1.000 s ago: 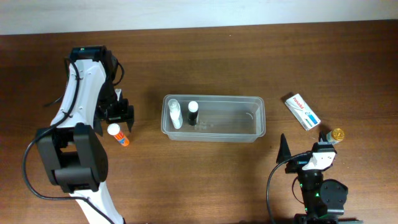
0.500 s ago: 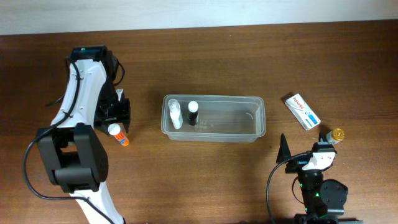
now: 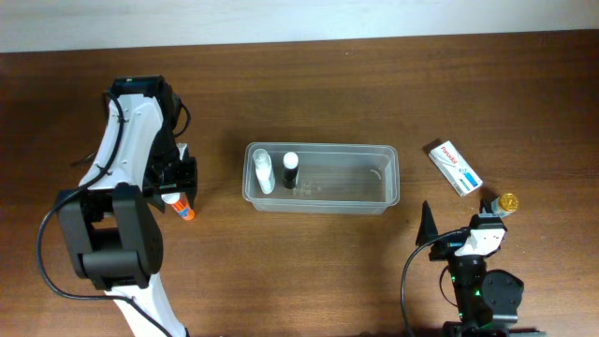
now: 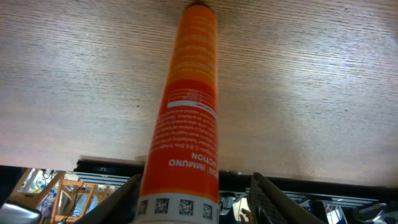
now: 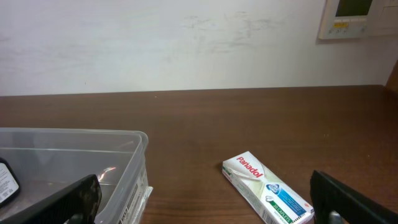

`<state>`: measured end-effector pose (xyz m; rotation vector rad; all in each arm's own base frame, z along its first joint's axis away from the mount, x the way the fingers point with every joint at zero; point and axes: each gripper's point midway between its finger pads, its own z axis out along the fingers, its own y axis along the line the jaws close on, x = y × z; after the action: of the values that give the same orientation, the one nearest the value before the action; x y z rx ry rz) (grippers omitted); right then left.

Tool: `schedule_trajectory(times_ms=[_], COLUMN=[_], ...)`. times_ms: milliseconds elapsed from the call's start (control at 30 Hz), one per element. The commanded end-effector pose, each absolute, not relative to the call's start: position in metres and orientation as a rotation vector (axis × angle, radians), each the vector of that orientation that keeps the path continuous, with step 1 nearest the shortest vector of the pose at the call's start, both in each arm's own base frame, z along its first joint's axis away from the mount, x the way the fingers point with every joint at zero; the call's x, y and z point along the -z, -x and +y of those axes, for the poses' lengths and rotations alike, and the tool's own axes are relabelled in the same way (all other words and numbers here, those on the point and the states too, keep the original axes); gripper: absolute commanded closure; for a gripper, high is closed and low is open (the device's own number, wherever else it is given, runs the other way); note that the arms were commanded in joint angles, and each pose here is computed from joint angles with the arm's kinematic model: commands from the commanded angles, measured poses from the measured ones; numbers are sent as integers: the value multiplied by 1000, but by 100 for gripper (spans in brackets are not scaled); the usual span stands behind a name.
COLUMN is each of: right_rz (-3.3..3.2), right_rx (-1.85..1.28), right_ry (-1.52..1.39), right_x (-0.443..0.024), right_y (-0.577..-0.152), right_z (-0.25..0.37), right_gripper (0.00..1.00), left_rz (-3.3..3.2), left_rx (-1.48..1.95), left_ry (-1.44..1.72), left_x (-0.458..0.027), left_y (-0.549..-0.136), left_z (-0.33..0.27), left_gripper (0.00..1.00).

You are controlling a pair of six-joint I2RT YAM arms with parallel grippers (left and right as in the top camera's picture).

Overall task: Pack container
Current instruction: 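Move the left gripper down onto the orange tube and grasp it, then lift the orange tube and carry it over the container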

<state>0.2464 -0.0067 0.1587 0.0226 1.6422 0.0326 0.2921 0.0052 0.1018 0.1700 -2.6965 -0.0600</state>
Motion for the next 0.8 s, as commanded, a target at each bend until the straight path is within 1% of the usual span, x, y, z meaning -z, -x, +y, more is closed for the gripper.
schedule_trajectory(times_ms=[0, 200, 267, 333, 500, 667, 767], right_rz=[1650, 1650, 1650, 1650, 1651, 1650, 1650], right_rx=[-35, -35, -35, -35, -35, -35, -35], right_ry=[-32, -32, -32, -32, -32, -32, -32], right_x=[-156, -156, -156, -156, -155, -156, -156], right_y=[-246, -246, -246, -246, -246, -246, -246], right_z=[-7, -7, -7, -7, -7, -7, -7], right_gripper=[2, 2, 2, 2, 2, 2, 2], left_rz=[-2714, -2738, -2746, -2750, -2749, -2755, -2759], left_rx=[98, 97, 96, 96, 97, 95, 95], left_ry=[-161, -163, -164, -164, -164, -165, -165], left_x=[-106, -104, -103, -103, -103, -102, -103], left_y=[-292, -297, -299, -300, -300, -301, -302], left_z=[11, 11, 11, 12, 12, 11, 11], left_gripper=[46, 48, 55, 60, 64, 74, 75])
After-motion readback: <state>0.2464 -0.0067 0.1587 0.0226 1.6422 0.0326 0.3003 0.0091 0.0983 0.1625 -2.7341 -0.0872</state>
